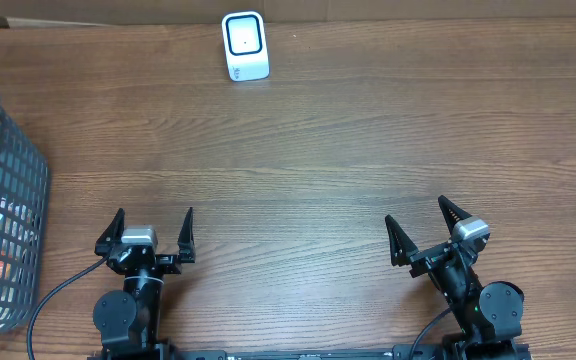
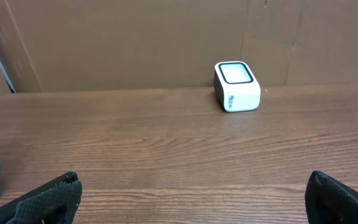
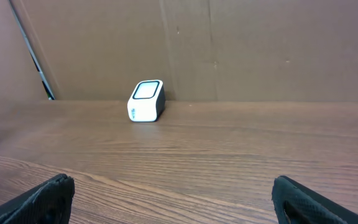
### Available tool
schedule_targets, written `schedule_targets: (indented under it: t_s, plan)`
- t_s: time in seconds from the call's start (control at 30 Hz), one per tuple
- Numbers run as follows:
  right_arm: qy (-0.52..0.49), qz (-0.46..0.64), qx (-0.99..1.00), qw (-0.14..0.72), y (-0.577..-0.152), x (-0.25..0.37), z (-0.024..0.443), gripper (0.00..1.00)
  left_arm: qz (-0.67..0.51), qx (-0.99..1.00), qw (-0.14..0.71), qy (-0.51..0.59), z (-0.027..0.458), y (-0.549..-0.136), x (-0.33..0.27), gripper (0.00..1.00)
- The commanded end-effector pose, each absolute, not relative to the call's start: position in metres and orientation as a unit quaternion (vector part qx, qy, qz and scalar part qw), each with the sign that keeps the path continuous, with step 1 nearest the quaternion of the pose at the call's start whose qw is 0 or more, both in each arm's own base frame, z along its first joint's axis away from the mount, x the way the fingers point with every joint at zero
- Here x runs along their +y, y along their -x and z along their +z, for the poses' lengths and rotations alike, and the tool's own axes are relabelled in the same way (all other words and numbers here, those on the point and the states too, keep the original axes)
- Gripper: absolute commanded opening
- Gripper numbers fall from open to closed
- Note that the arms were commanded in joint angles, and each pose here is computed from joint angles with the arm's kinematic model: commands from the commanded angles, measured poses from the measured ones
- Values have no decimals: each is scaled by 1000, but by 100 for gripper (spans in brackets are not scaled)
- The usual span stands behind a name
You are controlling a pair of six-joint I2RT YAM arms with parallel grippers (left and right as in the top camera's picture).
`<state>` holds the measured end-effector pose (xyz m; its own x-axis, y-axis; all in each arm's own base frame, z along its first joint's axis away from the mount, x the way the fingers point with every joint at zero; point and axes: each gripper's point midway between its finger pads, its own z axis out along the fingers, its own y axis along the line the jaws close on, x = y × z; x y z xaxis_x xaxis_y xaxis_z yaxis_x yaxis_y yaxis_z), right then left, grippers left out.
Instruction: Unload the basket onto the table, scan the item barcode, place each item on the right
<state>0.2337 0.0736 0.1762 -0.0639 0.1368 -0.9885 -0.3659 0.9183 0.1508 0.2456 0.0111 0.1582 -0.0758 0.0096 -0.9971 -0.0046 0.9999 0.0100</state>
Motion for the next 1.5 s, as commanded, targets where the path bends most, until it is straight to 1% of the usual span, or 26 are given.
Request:
schedule_targets:
  t_s: [0.0,0.43,0.83,1.07,1.23,1.47]
  plan:
    - [76,185,703,682,-234,72,175,100,0,726,688,5,168,-244,11,100]
    - [76,185,703,682,-234,72,175,100,1,712,702,3,189,-241,10,100]
    - [76,185,703,682,-234,72,175,100,-4,728,686,2,219,-241,9,100]
    - [76,185,703,682,-234,72,175,100,-38,760,649,-18,236,-261,-2,100]
    - [76,185,703,682,-234,72,175,100,-77,811,579,-28,254,-281,-11,100]
    - [76,185,703,682,-234,72,175,100,-96,868,487,-14,280,-300,-11,99]
